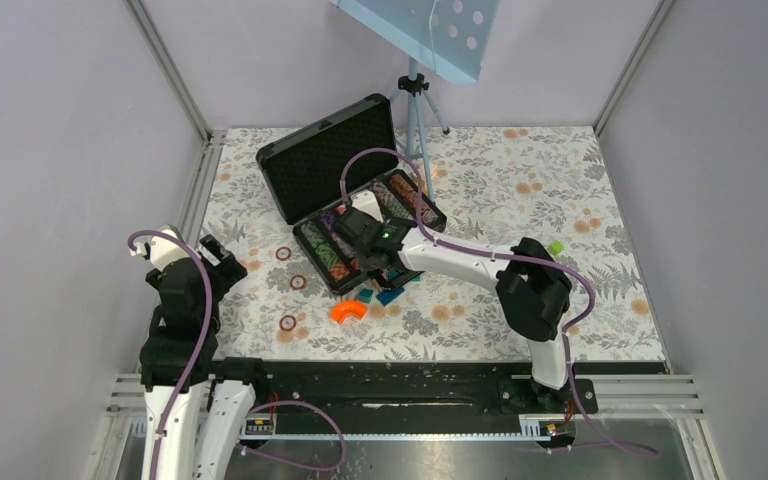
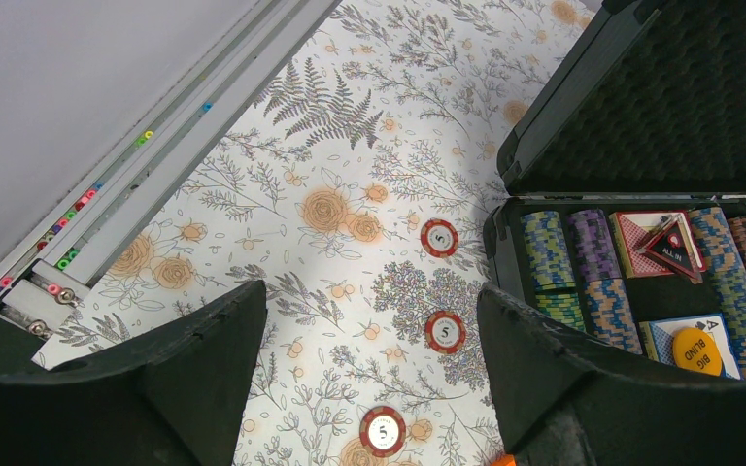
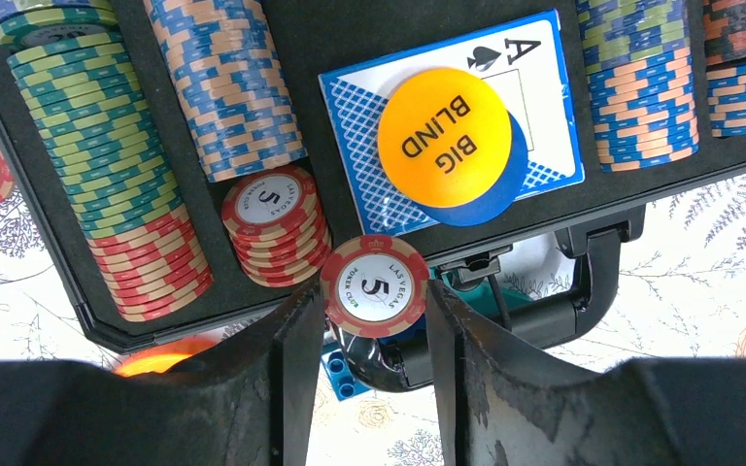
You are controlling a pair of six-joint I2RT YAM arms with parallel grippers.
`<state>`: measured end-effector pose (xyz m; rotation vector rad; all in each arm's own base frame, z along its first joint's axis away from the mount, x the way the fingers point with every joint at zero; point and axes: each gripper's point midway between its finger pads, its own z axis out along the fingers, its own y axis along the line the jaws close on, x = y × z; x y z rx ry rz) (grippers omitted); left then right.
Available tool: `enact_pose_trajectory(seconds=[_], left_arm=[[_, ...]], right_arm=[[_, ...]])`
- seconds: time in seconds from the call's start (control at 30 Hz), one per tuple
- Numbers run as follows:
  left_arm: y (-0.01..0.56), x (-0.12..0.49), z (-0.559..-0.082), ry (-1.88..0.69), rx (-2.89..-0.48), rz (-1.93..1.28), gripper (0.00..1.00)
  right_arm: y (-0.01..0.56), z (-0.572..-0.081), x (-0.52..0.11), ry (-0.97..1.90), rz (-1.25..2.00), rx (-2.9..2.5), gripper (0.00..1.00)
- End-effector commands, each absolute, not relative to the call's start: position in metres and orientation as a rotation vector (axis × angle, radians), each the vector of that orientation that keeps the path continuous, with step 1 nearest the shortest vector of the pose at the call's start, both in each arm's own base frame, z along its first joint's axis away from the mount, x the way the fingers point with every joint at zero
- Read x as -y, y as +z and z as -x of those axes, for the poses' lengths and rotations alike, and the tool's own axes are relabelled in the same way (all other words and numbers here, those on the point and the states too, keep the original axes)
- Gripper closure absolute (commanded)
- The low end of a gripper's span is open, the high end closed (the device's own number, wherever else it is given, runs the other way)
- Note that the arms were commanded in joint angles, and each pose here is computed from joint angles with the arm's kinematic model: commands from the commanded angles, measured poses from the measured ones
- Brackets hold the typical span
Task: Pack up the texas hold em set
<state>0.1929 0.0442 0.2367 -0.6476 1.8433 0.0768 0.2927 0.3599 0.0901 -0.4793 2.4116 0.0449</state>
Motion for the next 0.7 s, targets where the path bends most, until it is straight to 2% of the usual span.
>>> enact_pose_trajectory(seconds=[0.0, 0.67], left_arm=[[0.247, -0.047, -0.196, 0.078, -1.793, 0.651, 0.21], [0.247, -0.046, -0.197, 0.079, -1.798, 0.646, 0.21]], right_arm=[[0.129, -0.308, -0.358, 0.076, 0.421, -2.334, 0.52], [0.147, -0.351, -0.329, 0.022, 0.394, -2.350, 0.52]])
